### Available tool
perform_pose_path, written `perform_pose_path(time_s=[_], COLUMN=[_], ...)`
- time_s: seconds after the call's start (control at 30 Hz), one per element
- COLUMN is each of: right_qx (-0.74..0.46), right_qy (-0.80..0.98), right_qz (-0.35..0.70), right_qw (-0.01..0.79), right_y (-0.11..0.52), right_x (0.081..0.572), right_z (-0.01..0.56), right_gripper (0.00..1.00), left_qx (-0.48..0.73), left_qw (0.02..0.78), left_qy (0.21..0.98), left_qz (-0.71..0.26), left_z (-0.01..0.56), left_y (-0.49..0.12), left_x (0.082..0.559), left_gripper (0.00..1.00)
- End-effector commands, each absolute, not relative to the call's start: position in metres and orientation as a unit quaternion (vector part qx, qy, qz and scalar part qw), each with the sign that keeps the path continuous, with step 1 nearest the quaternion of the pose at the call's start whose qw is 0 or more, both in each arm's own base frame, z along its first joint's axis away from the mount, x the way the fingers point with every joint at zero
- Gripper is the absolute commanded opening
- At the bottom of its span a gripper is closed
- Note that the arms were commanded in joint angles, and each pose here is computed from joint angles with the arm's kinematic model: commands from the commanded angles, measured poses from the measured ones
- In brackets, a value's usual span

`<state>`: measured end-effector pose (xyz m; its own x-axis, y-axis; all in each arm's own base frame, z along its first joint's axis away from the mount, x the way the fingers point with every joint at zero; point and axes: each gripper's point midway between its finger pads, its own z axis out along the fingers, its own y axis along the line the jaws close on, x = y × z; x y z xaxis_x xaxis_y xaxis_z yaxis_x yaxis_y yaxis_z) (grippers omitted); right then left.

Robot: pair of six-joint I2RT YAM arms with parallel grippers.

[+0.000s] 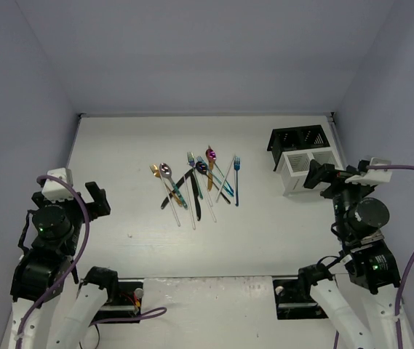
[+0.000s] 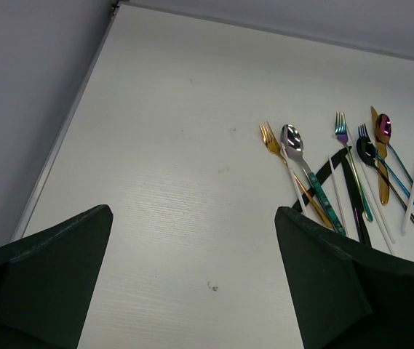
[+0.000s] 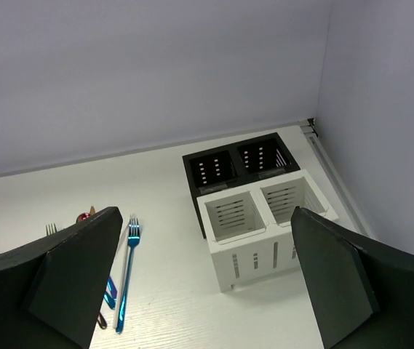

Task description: Sort the eating utensils into containers

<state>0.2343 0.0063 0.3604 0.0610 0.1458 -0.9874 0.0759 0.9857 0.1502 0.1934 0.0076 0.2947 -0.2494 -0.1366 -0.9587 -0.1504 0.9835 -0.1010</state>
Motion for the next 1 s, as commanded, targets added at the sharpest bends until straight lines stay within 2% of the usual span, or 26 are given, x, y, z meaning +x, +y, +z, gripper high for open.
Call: perform_pose_path(time_s=[0.0,0.2,0.53,0.8,0.97], right_qx=[0.08,0.081,0.067,0.066,0.067], right_qy=[0.679,0.696,0.733,0.737,0.732], right_qz=[0.042,0.052,0.056,0.058,0.056], right_qw=[0.728,0.712,0.674,0.671,0.676], right_y=[0.016,0.024,0.036,0.037,0.034], right_x=[0.249,0.265,0.284,0.283,0.277], right_z=[0.368,0.364,0.333,0.326,0.326], right_gripper=[1.0,1.0,1.0,1.0,1.0], left_qx=[-0.096,-0.096,-0.163,-0.172,-0.182], left_qw=[0.609,0.566,0.445,0.375,0.324], left_qy=[0.787,0.815,0.868,0.905,0.925], left_qz=[-0.021,-0.083,-0.15,-0.102,-0.072], left_z=[0.304,0.291,0.221,0.166,0.123], left_y=[-0.004,-0.032,-0.083,-0.152,-0.172], left_x=[0.211,0.229,0.265,0.287,0.296], left_gripper=[0.93,0.93,0.92,0.82,0.73])
